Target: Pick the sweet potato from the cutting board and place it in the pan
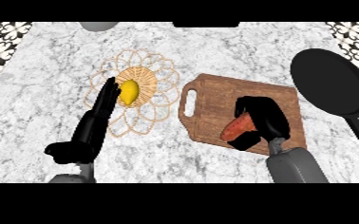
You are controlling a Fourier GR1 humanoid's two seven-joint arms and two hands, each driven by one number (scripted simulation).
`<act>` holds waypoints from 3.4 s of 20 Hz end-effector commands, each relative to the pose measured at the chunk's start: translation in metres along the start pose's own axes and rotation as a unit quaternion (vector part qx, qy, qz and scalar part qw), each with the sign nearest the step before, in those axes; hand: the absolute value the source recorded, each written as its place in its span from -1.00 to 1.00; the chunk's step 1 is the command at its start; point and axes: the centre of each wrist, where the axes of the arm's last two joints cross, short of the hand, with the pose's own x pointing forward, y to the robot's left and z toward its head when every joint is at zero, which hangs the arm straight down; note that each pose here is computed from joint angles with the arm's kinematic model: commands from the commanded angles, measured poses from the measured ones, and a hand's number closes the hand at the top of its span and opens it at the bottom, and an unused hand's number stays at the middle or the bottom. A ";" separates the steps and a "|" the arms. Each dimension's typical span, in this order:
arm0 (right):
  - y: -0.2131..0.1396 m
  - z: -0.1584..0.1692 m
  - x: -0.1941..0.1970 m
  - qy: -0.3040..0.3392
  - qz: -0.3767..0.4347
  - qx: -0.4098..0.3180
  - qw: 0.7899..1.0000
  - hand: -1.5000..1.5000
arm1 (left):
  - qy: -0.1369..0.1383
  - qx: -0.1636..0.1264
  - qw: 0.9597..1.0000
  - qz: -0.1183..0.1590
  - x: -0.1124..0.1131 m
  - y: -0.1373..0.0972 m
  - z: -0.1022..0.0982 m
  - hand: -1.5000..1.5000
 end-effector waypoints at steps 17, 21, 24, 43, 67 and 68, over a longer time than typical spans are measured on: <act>-0.105 -0.009 -0.011 0.171 -0.134 -0.330 0.919 1.00 | 0.001 -0.006 1.000 -0.001 -0.012 -0.009 0.016 0.00; -0.100 -0.010 -0.030 0.182 -0.161 -0.356 0.902 1.00 | -0.001 0.004 1.000 0.000 -0.001 0.003 -0.020 0.00; -0.108 -0.015 -0.082 0.215 -0.142 -0.379 0.889 1.00 | -0.004 -0.003 1.000 -0.004 0.010 -0.004 -0.005 0.00; -0.142 -0.018 -0.240 0.247 -0.088 -0.497 0.827 1.00 | -0.007 -0.036 0.999 0.003 0.007 -0.044 -0.005 0.00; -0.127 0.002 -0.270 0.176 -0.337 -0.413 0.827 -1.00 | -0.012 -0.020 1.000 0.002 -0.001 -0.027 0.001 0.00; -0.144 0.000 -0.270 0.179 -0.353 -0.406 0.824 -1.00 | -0.017 -0.015 1.000 0.008 0.003 -0.023 0.005 0.00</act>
